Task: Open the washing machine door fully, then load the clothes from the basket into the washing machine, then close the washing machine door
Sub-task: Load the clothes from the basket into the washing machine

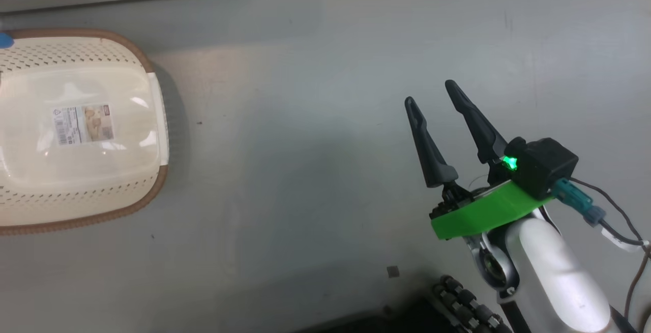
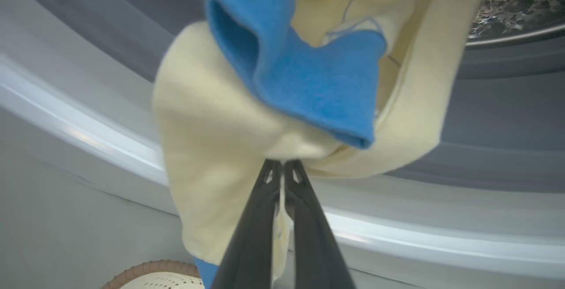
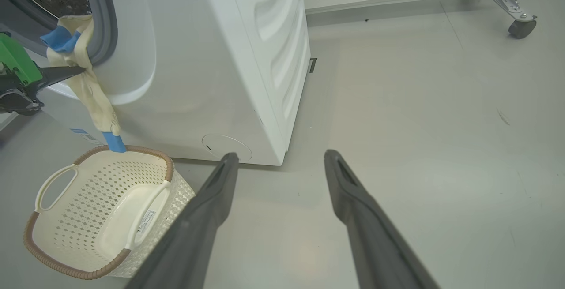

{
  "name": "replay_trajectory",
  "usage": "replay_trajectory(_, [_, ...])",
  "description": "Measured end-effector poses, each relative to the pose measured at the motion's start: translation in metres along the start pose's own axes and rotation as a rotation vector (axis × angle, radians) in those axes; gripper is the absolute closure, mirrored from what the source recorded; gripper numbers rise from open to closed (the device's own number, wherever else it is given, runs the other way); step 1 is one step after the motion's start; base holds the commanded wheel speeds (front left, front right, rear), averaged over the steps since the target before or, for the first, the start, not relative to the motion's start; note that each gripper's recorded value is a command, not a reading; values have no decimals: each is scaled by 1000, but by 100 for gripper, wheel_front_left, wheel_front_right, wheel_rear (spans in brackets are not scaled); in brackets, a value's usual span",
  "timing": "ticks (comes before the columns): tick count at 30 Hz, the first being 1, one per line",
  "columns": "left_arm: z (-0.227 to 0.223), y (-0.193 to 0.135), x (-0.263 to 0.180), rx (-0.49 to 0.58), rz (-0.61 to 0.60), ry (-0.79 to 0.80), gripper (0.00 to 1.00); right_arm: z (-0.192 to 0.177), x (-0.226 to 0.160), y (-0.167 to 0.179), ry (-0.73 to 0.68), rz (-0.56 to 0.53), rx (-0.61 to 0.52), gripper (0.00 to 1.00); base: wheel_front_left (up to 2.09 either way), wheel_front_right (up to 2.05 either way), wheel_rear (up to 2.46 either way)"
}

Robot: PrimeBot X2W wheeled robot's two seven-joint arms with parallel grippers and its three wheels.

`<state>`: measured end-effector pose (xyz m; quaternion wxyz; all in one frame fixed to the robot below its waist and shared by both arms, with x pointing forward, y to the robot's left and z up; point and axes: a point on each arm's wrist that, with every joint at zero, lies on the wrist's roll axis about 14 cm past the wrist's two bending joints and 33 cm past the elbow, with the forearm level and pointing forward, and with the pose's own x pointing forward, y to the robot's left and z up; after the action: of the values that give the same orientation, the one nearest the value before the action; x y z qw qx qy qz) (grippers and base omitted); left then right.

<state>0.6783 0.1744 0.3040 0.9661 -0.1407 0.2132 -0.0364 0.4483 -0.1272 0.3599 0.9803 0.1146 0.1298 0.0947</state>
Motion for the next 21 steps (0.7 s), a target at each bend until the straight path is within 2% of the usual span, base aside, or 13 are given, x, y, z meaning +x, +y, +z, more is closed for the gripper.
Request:
replay_trajectory(6, [13,-7,-12,26,-26,-38,100,8,-1,7,-19,17,0,0,0,0,0])
replay_trajectory(12, [56,-27,-18,38,-96,-160,100,14,-2,13,-33,31,9,0,0,0,0])
replay_trajectory(21, [93,-26,-12,98,-132,-245,100,6,-1,15,-14,37,31,0,0,0,0])
